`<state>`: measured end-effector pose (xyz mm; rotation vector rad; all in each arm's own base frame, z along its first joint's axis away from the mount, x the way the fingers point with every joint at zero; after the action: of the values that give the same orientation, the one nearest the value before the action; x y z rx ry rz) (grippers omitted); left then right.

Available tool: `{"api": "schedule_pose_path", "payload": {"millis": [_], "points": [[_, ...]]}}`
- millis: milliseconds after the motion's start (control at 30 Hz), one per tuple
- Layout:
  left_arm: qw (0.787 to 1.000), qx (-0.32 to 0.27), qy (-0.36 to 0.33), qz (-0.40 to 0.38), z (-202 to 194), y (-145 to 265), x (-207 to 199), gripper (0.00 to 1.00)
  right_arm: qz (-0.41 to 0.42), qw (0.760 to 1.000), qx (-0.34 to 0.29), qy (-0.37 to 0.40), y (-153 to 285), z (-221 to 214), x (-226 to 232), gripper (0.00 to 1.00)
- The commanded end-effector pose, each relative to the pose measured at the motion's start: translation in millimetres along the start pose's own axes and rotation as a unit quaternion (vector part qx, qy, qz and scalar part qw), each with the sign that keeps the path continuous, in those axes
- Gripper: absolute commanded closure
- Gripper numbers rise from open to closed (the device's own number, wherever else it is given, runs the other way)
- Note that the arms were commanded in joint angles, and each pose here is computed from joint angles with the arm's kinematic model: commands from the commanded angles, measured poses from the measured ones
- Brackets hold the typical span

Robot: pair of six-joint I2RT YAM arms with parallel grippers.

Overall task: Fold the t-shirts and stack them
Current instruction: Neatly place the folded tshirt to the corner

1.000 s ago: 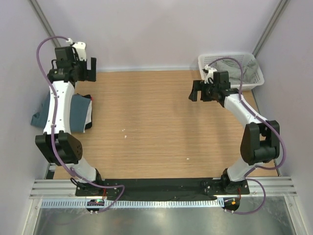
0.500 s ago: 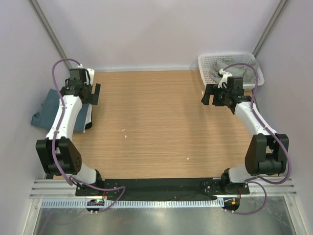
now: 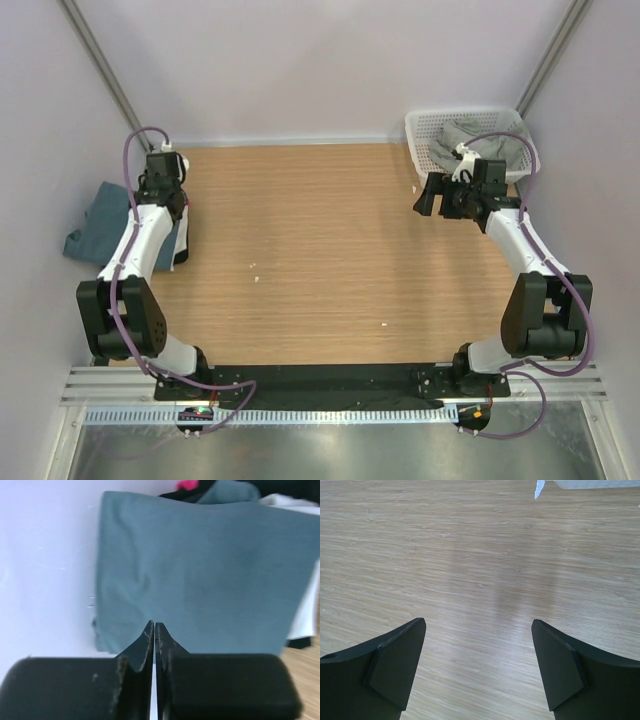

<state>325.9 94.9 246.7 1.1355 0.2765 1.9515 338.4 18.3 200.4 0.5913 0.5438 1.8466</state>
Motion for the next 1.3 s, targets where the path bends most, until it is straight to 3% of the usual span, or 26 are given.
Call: {"api": "schedule_pose_path", "payload": {"millis": [0, 367, 400, 433, 533, 800, 1267], "points": [[0.996, -0.03, -0.028, 0.085, 15, -4, 26, 1.0, 0.013, 1.0, -0.01, -0.003, 1, 3, 3, 0.07], [0.968, 0.022, -0.153, 0.198, -2, -46, 48, 1.0, 0.017, 1.0, -0.001, -0.005, -2, -2, 0, 0.07], [0.965, 0.01, -0.148, 0.216, 0, -47, 53, 1.0, 0.017, 1.0, 0.0, -0.006, -3, -3, -1, 0.07], [0.957, 0.016, -0.191, 0.218, -6, -51, 52, 1.0, 0.018, 1.0, -0.001, -0.005, -3, -3, -1, 0.07], [0.95, 0.001, -0.19, 0.25, -6, -58, 62, 1.0, 0.021, 1.0, 0.002, -0.007, -7, -4, -1, 0.07], [0.942, 0.038, -0.208, 0.259, -24, -91, 71, 1.0, 0.028, 1.0, 0.004, -0.007, -11, -4, -2, 0.07], [0.937, 0.072, -0.258, 0.223, -61, -143, 31, 1.0, 0.027, 1.0, 0.005, 0.0, -6, -4, -1, 0.07]]}}
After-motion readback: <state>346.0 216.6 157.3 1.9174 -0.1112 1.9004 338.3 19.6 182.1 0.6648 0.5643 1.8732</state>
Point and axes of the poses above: each gripper's point midway between its finger pads, its own y axis back along the fingers, its own x axis along the line the jaws close on, z = x × y, the point moved 8 cm from there along y, back along the fingers, and after that the axes turned 13 degrees about y, right-handed, at the moved point
